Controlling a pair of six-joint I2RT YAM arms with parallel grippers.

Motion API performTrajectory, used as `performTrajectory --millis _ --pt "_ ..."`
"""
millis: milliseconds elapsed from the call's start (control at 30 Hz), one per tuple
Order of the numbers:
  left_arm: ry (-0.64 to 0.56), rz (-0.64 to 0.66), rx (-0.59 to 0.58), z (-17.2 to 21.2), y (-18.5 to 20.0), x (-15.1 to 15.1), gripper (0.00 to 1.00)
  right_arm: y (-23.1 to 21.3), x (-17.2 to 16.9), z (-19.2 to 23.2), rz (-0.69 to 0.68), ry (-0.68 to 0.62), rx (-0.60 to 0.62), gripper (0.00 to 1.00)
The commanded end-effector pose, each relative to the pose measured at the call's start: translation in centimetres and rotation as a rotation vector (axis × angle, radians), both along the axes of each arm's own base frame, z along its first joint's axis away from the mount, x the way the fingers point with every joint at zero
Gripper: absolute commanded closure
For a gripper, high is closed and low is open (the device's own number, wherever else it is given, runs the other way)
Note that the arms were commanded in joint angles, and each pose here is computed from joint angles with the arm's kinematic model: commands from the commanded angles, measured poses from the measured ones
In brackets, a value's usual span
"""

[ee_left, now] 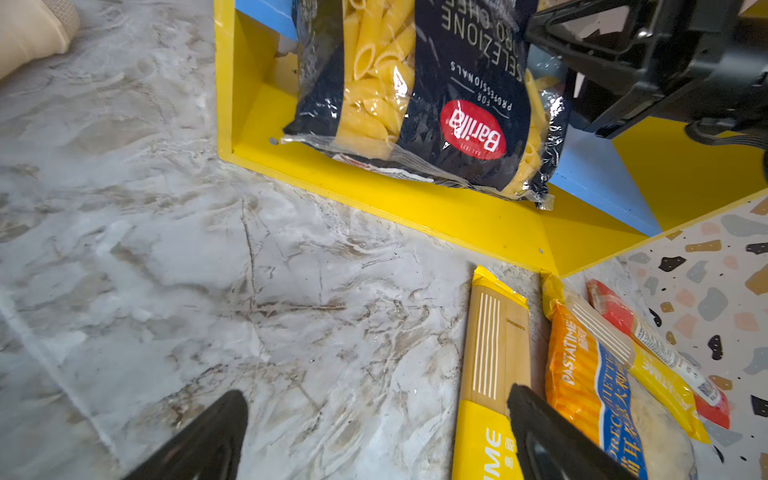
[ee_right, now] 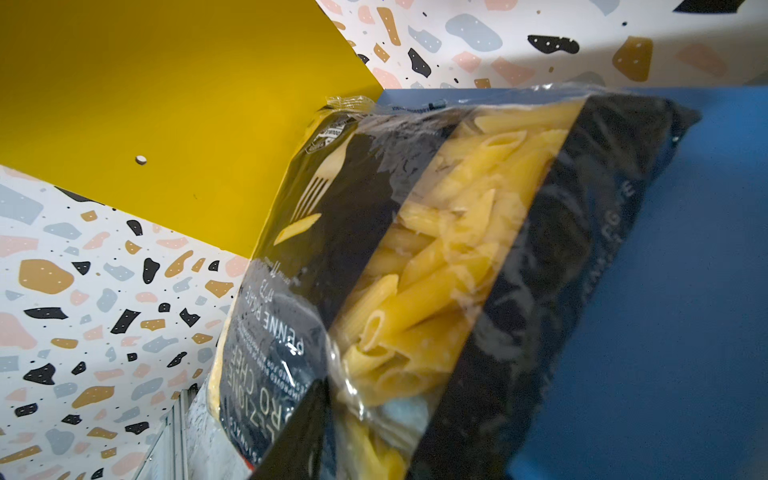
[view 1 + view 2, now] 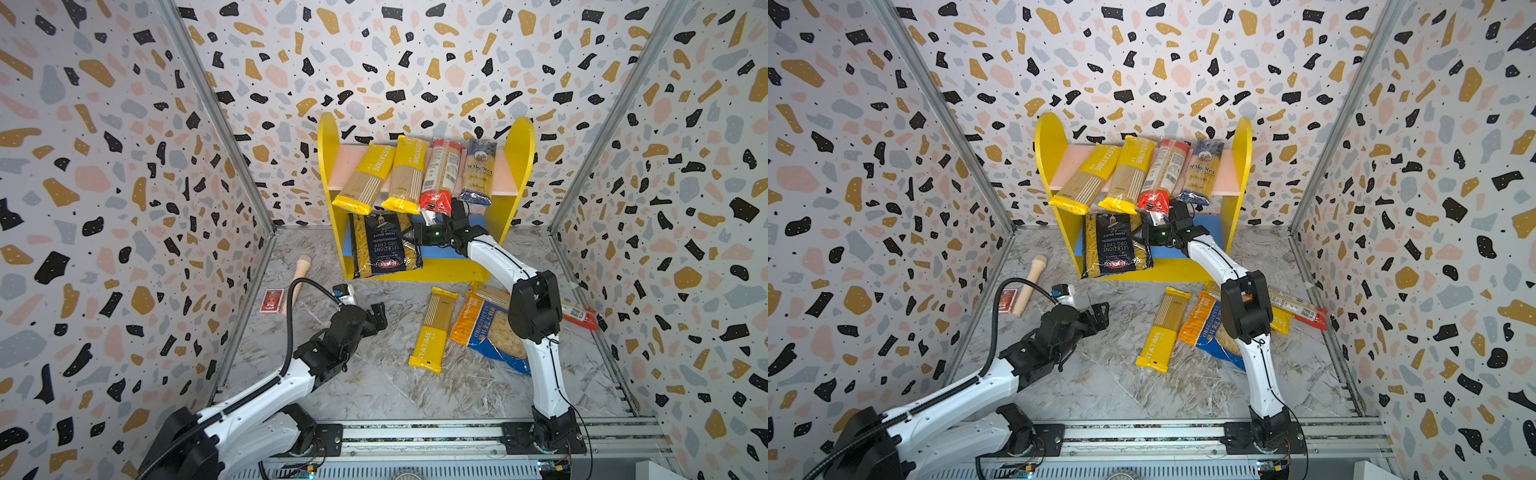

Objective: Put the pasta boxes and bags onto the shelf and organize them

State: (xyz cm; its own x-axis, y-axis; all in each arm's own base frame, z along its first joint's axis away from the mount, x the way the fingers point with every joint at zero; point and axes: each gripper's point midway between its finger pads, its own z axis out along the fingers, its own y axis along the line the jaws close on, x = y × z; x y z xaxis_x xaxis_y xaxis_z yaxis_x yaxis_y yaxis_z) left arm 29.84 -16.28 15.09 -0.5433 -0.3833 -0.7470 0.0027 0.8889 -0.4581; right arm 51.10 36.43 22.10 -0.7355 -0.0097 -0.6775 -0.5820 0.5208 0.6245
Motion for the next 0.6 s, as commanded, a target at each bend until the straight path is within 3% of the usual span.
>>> performTrajectory --millis 0,333,567 --pt "-0.145 0.02 -0.071 4.0 -1.2 3.0 0.03 -0.7 -1.0 7.3 0.024 -0.123 0.101 0.58" --pt "-0.198 0.042 -0.019 4.9 -3.1 8.0 0.05 -1.5 -1.4 8.4 0.041 -0.125 0.128 0.55" --pt "-0.209 0.091 0.019 4.8 -2.3 10.0 0.07 -4.1 -1.8 7.0 0.001 -0.096 0.133 0.54"
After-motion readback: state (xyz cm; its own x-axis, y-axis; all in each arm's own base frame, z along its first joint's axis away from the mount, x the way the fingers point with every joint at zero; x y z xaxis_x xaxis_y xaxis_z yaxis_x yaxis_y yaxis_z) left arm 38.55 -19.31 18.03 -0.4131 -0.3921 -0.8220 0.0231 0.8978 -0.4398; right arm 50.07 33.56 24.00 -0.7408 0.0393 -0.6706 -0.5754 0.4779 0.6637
